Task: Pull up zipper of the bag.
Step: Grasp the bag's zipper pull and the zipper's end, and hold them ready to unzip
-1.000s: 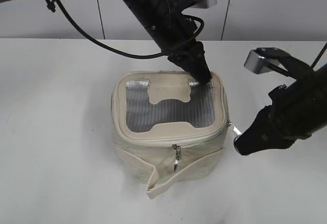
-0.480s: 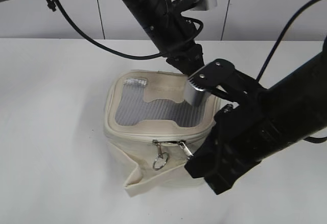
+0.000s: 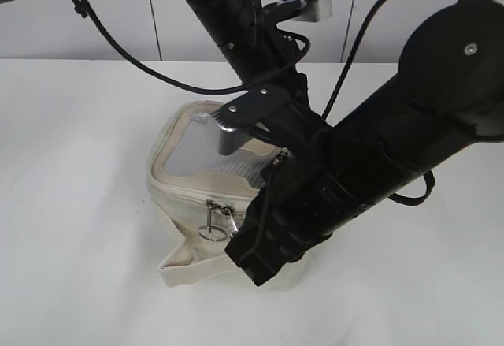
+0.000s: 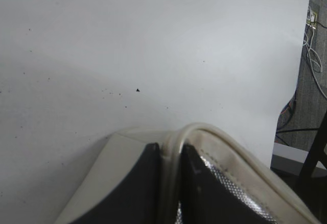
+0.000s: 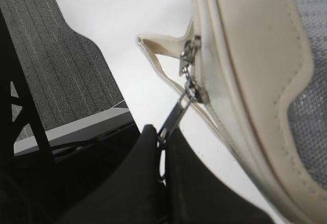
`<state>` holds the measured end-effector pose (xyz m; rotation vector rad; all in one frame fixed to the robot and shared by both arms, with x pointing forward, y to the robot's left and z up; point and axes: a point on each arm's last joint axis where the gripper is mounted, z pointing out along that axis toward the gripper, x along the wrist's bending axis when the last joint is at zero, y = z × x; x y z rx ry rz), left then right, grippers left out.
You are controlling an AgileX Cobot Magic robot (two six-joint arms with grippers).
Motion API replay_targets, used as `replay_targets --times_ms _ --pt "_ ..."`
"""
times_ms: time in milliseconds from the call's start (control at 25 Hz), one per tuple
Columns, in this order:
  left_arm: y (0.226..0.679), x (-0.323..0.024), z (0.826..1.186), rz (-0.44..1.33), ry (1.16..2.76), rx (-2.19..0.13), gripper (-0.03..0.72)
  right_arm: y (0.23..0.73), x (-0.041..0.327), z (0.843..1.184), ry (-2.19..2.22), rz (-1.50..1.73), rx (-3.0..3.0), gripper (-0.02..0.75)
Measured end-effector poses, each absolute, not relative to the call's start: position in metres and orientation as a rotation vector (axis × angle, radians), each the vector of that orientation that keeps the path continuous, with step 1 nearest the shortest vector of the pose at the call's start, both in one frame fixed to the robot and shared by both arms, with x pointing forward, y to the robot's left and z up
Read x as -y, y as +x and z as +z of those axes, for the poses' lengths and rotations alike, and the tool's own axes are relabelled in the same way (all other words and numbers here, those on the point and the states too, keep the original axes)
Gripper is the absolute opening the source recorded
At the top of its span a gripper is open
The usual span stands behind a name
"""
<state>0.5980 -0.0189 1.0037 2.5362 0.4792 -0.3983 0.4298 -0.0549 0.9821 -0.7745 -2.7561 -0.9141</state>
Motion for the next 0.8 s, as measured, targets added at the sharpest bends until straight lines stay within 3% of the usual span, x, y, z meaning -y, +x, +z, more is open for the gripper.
replay_targets --times_ms 600,680,800 --pt "0.599 0.017 1.004 -0.386 2.544 -0.479 0.081 0.442 0.041 0.985 -0.74 -0.904 2.751 0.02" --pt "0.599 0.017 1.004 -0.386 2.545 -0.487 0.081 0.439 0.041 0.986 -0.738 -0.885 2.737 0.063" --pt "0.6 0.016 1.007 -0.374 2.541 -0.515 0.081 0.432 0.041 0.994 -0.725 -0.873 2.726 0.204"
